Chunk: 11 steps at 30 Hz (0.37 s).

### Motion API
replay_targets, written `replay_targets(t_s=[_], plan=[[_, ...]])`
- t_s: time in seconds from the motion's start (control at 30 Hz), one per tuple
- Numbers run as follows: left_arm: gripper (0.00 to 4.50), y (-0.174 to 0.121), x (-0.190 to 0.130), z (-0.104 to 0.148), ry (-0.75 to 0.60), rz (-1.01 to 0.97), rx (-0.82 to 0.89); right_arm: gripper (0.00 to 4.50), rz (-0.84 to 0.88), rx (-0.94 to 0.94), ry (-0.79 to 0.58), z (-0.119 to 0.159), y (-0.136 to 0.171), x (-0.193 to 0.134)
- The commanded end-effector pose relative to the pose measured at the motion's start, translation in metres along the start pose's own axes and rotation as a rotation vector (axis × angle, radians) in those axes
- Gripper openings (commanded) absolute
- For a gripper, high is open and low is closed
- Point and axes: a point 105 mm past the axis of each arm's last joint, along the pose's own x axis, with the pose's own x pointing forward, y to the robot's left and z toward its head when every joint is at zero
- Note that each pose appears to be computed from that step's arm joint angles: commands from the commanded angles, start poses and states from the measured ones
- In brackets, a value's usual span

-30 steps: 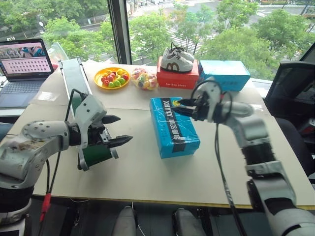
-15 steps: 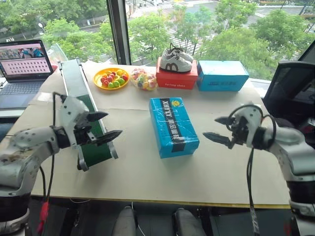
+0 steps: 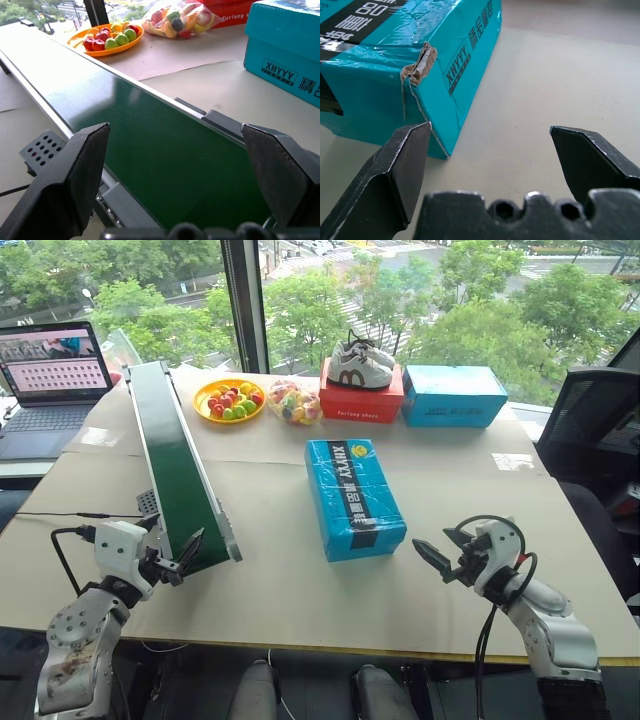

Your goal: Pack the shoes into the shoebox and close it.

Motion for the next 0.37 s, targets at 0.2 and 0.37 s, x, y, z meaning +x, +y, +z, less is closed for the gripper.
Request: replay_targets(t_s=[0.2,0.37], plan=[[4.50,-0.041,0.007,-0.018,-0.017,-0.028,-0.076,4.47,-0.154,-0.050,-0.051,-0.013,-0.015,-0.017],[4.50,-0.046,0.009,-0.019,-0.021,-0.023,-0.077,4.47,-0.167,-0.039,-0.060,-0.015,-0.011,-0.016]])
